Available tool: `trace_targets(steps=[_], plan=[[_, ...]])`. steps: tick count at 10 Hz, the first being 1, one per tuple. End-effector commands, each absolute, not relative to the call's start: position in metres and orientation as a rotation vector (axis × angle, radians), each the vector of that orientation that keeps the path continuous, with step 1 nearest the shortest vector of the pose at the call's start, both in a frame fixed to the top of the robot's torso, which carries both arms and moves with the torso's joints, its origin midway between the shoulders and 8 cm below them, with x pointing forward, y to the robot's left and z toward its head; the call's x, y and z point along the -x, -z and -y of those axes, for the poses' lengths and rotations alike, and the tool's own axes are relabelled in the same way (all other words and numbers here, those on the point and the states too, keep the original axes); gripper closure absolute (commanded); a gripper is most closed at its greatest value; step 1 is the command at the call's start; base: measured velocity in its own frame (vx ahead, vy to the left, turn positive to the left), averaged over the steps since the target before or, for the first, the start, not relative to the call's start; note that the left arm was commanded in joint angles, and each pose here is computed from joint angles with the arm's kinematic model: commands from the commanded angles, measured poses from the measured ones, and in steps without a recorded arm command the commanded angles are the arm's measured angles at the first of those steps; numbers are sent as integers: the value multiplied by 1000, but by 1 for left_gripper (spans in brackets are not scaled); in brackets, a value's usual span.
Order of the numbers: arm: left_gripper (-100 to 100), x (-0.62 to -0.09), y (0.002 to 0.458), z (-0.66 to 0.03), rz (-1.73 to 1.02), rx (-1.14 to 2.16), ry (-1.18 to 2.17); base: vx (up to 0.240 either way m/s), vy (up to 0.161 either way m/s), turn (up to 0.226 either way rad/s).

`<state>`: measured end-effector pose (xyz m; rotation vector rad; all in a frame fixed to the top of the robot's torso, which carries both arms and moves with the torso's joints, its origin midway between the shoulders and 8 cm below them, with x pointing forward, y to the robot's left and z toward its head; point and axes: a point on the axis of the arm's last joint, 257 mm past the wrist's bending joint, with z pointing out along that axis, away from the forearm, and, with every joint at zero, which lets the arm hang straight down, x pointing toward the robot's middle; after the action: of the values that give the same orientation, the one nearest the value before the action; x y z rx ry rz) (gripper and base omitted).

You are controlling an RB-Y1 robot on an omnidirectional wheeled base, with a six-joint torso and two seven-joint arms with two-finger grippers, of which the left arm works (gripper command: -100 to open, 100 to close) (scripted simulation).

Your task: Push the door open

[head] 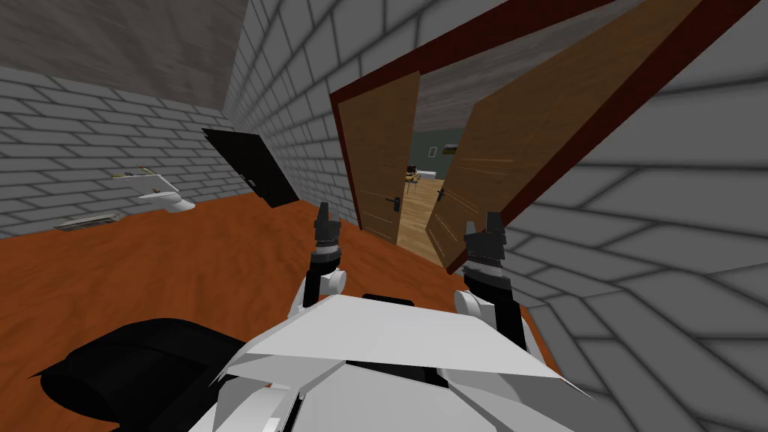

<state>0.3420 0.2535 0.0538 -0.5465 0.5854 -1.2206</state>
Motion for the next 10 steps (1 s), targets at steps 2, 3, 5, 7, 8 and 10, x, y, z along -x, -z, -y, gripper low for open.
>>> trace_targets(steps=[2,3,5,7,8,10], plan=[[-100,-354,-42,-249,-612,558,1236,69,-35,-13],[-100,-359,-38,-248,-621,562,1241,53,55,-22],[-100,-368,-28,-245,-642,571,1252,53,42,-14],[-100,-380,-16,-240,-668,584,1265,72,16,-16],[-100,-387,-10,-238,-682,590,1272,68,7,-21],[-100,-401,4,-233,-712,606,1287,78,11,-22]])
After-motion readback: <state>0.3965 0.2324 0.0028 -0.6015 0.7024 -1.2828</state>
